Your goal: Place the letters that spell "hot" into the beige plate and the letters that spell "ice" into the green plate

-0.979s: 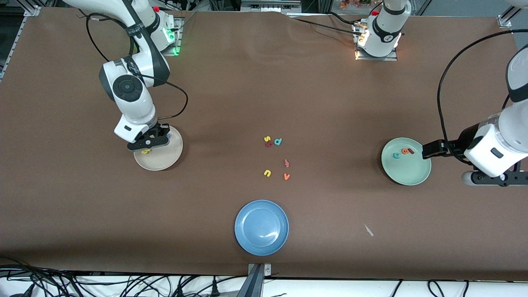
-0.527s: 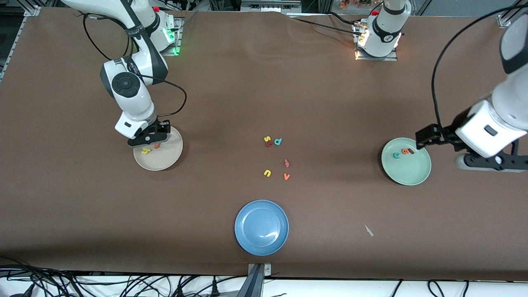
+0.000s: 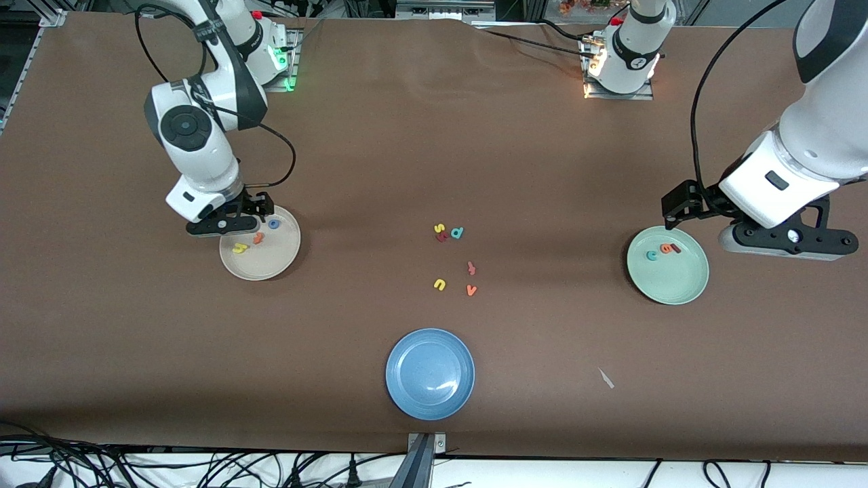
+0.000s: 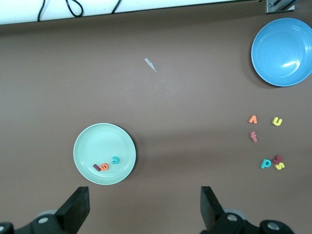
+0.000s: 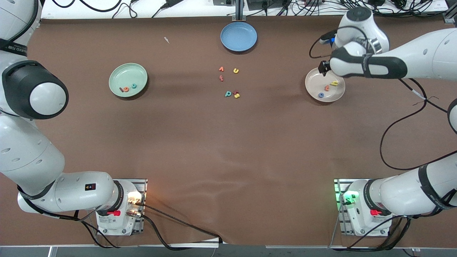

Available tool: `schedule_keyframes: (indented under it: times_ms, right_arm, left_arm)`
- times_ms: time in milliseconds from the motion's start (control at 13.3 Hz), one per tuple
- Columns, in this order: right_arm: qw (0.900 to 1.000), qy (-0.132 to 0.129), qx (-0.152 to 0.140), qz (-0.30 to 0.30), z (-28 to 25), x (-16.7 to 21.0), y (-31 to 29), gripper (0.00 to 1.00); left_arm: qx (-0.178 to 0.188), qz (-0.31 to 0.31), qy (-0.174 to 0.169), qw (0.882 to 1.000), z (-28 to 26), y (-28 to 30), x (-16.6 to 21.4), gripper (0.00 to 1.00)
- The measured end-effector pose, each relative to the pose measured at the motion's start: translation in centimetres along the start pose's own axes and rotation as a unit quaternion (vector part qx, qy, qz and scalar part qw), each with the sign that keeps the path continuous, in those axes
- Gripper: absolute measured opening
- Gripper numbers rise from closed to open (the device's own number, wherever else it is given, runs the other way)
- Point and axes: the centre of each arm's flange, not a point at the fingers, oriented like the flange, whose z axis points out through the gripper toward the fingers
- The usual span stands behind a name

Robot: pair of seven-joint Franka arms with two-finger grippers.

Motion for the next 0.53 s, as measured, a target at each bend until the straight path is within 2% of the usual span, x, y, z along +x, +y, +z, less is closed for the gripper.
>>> schedule_keyframes:
  times_ms: [151,301,527]
  right_arm:
    - [0.999,-0.025,0.011,0.022,-5.1,1.6,0.0,1.00]
    - [0.998,-0.046,0.037,0.021,-10.6,2.9,0.7,1.00]
    - [0.995,-0.066,0.067,0.018,-16.1,3.6,6.5,1.00]
  left_arm:
    - [0.015,-0.006,0.004,1.000,-0.5,0.1,-0.4,1.00]
    - [0.002,-0.001,-0.001,1.000,-0.5,0.0,-1.1,1.00]
    - [0.012,0.020,-0.012,1.000,1.3,-1.8,-2.0,1.00]
